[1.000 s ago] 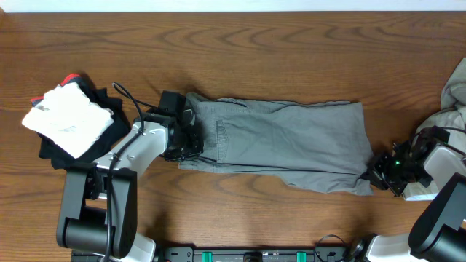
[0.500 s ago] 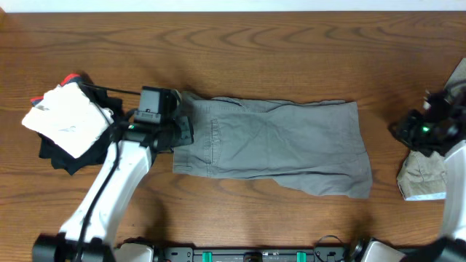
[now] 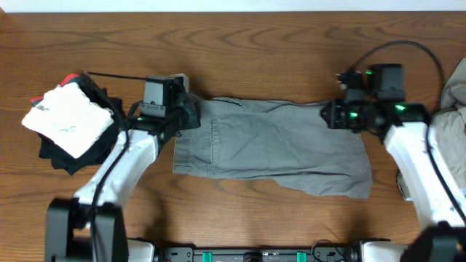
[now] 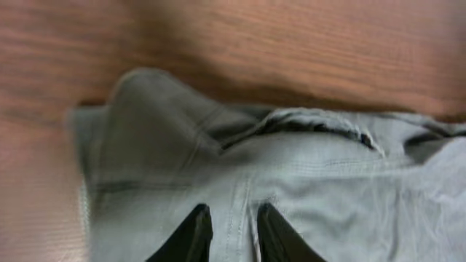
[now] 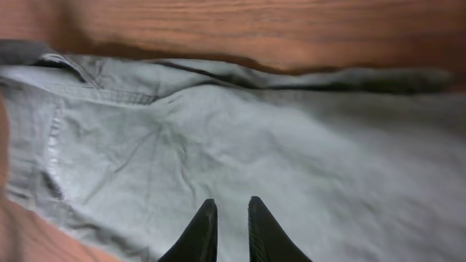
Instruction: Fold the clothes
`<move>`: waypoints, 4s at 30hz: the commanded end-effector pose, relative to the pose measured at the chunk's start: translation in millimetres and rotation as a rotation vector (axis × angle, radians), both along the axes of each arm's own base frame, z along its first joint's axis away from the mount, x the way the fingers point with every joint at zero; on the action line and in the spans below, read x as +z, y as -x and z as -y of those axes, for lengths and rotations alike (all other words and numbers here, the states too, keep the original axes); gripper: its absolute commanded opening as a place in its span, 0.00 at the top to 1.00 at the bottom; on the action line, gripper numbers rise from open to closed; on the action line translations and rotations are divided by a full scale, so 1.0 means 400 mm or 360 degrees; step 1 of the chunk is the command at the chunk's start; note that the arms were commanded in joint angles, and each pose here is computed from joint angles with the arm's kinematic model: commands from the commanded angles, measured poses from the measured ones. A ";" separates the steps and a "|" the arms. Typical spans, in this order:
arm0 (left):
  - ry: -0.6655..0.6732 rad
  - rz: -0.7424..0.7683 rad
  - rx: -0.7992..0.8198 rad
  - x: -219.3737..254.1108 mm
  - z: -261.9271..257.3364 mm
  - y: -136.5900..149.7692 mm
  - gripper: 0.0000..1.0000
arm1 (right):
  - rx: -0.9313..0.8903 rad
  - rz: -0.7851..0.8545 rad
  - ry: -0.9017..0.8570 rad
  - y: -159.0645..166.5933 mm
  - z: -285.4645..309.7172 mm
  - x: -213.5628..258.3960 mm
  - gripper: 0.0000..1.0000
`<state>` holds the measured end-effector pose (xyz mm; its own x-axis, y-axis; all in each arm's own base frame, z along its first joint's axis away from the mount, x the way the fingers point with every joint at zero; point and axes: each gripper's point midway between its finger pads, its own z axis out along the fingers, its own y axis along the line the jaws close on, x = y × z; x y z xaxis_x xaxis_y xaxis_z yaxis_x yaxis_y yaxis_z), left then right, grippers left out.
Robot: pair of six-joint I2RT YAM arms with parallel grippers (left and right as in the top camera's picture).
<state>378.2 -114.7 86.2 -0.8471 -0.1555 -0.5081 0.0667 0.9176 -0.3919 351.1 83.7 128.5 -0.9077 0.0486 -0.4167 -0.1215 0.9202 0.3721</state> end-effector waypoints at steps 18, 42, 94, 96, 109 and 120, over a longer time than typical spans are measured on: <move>-0.0284 0.0050 0.0140 -0.161 -0.037 -0.104 0.75 | -0.0173 -0.0247 0.0172 -0.120 0.016 -0.353 0.83; -0.0342 0.0120 0.0319 -0.031 -0.157 -0.089 0.52 | -0.0268 0.0015 0.0244 -0.161 0.112 -0.170 0.57; 0.0290 -0.0630 0.0051 -0.218 -0.103 0.098 0.94 | 0.0508 -0.0410 0.0156 0.086 -0.316 -0.333 0.63; 0.0296 -0.0619 0.0076 -0.199 -0.117 0.100 0.94 | 0.0506 -0.0407 0.0156 0.084 -0.316 -0.332 0.64; 0.0278 -0.0188 0.0043 0.065 -0.129 0.096 0.94 | 0.0592 -0.0428 0.0049 0.128 -0.404 -0.319 0.64; 0.0422 -0.0032 -0.0078 0.191 -0.083 0.142 0.94 | 0.0617 -0.0295 -0.0056 0.142 -0.544 -0.292 0.64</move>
